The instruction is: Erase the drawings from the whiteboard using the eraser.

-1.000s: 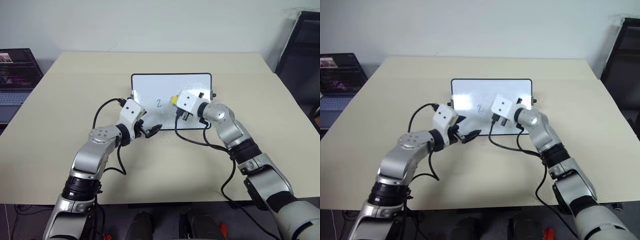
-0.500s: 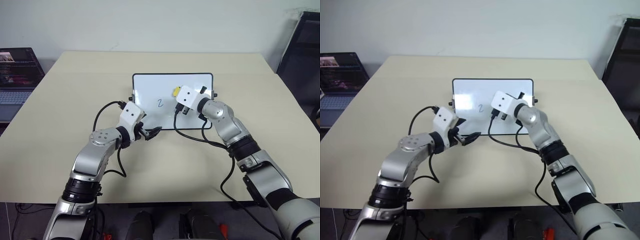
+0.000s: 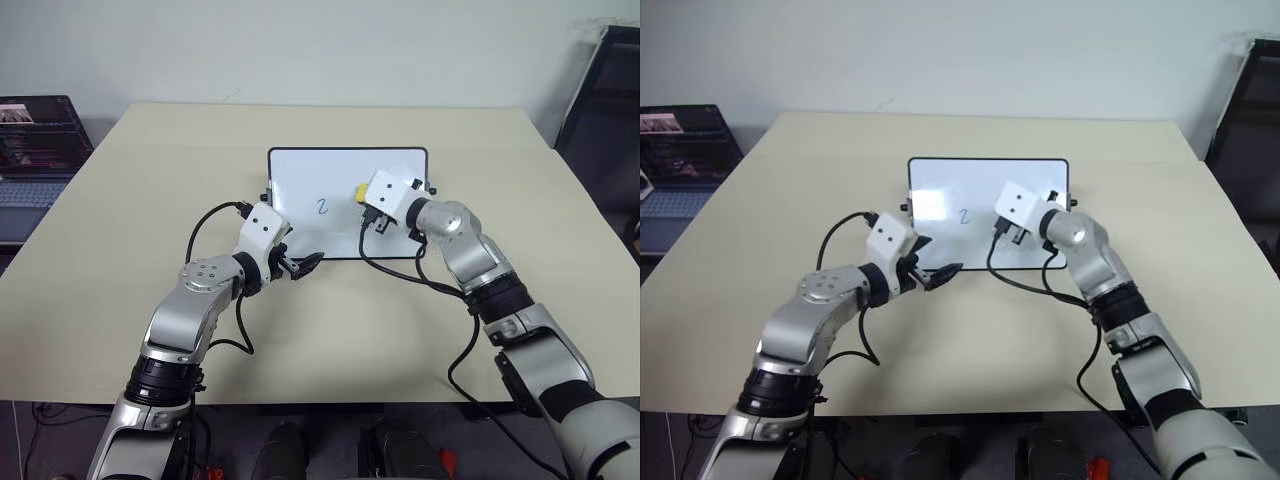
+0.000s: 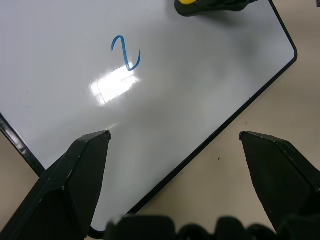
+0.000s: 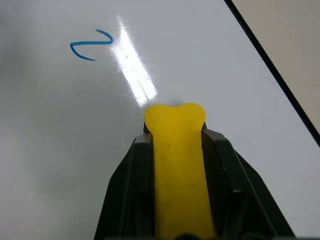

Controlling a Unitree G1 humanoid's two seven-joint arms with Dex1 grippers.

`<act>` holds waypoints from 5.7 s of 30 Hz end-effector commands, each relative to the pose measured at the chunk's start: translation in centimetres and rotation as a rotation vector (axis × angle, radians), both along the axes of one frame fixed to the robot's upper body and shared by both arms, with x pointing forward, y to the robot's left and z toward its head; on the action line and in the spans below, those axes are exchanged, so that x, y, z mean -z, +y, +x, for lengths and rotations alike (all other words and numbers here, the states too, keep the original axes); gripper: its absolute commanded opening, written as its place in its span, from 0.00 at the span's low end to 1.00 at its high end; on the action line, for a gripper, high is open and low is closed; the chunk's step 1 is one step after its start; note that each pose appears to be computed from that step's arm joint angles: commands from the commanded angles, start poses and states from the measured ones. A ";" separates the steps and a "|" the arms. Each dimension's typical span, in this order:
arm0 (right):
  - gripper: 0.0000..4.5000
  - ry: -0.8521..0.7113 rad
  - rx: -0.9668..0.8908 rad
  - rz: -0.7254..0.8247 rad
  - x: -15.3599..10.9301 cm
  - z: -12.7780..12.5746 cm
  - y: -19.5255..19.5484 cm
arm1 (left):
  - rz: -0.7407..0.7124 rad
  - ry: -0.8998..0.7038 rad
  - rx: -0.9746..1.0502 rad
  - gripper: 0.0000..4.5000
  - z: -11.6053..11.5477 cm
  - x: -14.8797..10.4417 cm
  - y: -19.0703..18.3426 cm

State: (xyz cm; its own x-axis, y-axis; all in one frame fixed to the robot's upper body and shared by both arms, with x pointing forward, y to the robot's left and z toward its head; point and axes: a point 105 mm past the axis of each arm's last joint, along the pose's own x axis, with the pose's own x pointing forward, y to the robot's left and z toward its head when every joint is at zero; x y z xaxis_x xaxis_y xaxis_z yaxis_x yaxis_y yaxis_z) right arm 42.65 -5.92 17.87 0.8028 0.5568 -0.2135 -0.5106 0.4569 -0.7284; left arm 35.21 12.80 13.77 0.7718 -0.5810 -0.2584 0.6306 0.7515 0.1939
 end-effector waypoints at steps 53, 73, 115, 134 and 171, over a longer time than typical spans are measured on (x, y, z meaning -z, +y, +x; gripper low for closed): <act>0.22 0.277 -0.090 0.580 1.2 -11.0 -1.5 | -0.180 -0.138 -0.198 1.00 -1.1 -1.4 4.9; 0.22 0.047 -0.141 0.370 -0.3 -4.4 3.4 | -0.171 -0.192 -0.217 1.00 -0.3 -4.3 3.9; 0.22 0.072 -0.265 -0.244 5.4 -0.2 5.4 | -0.116 -0.191 -0.154 1.00 -0.1 -3.1 3.4; 0.22 0.048 -0.302 -0.252 4.8 -0.5 5.6 | -0.125 -0.182 -0.138 1.00 -0.4 -2.9 2.7; 0.22 0.065 -0.106 0.347 -2.7 -4.1 0.1 | -0.105 -0.176 0.074 1.00 -1.1 -4.0 -1.0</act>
